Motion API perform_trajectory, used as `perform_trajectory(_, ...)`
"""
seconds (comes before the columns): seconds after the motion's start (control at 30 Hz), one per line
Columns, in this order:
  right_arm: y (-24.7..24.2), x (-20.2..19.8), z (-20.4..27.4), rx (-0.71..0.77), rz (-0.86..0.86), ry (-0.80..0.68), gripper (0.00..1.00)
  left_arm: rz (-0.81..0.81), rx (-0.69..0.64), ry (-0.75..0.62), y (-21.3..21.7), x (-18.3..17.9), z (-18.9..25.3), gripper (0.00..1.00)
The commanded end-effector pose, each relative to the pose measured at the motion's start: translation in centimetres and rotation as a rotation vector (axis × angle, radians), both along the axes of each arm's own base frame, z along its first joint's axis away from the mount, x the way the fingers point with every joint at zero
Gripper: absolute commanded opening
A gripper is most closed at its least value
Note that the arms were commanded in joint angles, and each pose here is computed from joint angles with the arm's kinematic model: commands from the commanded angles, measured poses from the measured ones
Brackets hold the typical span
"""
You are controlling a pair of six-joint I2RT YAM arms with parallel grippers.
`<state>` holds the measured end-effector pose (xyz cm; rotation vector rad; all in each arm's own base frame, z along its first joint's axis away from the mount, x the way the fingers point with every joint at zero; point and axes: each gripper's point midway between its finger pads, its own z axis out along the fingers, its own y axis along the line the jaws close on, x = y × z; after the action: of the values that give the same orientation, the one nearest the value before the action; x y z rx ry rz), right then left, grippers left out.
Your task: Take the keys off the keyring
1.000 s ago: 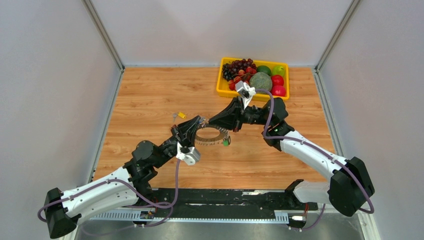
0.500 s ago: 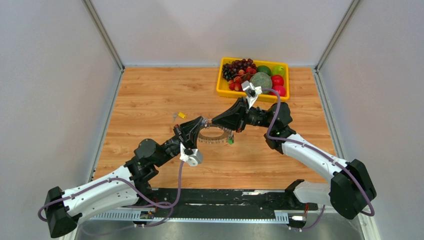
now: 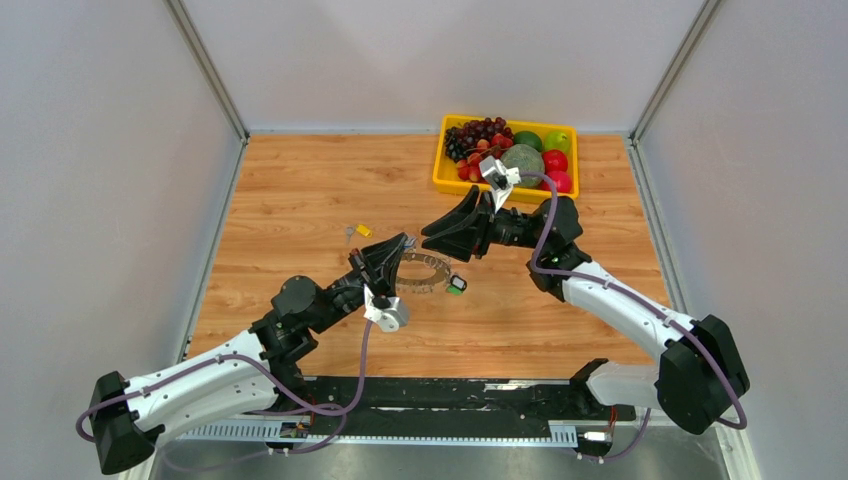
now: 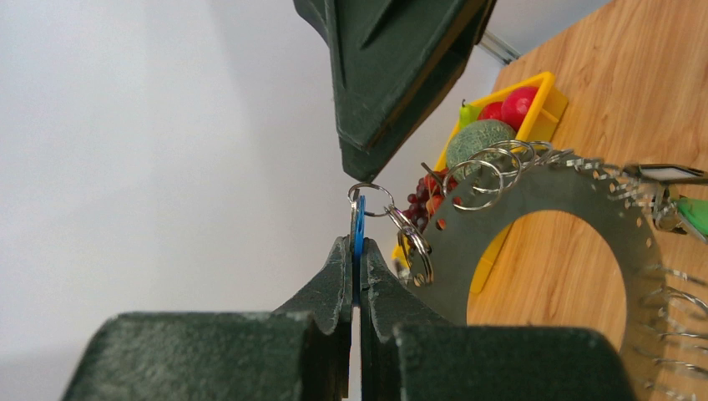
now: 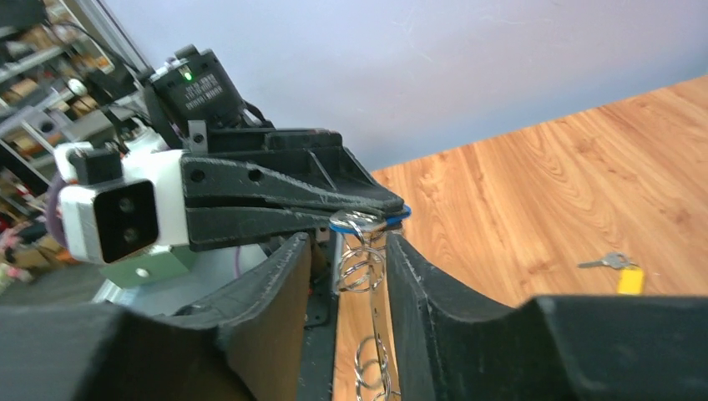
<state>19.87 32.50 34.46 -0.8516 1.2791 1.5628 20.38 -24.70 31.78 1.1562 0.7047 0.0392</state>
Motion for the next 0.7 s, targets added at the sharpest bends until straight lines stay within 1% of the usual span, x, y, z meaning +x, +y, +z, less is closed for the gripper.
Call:
perform_trajectory(0.0, 0.0, -0.8, 0.1, -0.048, 0.007, -0.176, 0.46, -0.008, -0.118, -0.042, 0.9, -0.7, 3.4, 0.00)
perform_trajectory(0.07, 0.0, -1.1, 0.0, -0.057, 0.000, -0.216, 0.50, -0.027, -0.118, -0.040, 0.7, -0.9, 3.4, 0.00)
perform_trajectory(0.13, -0.1, -1.0, -0.3, -0.068, -0.016, -0.233, 0.51, -0.043, -0.120, -0.041, 0.6, -1.2, 3.4, 0.00)
perform_trajectory(0.43, 0.2, 0.0, -1.0, -0.083, -0.049, -0.222, 0.47, -0.090, -0.120, -0.038, 0.3, -1.9, 3.7, 0.00)
perform_trajectory(0.67, 0.9, -1.5, -0.3, -0.061, -0.008, -0.258, 0.46, -0.125, -0.097, -0.020, -0.4, -2.3, 3.2, 0.00)
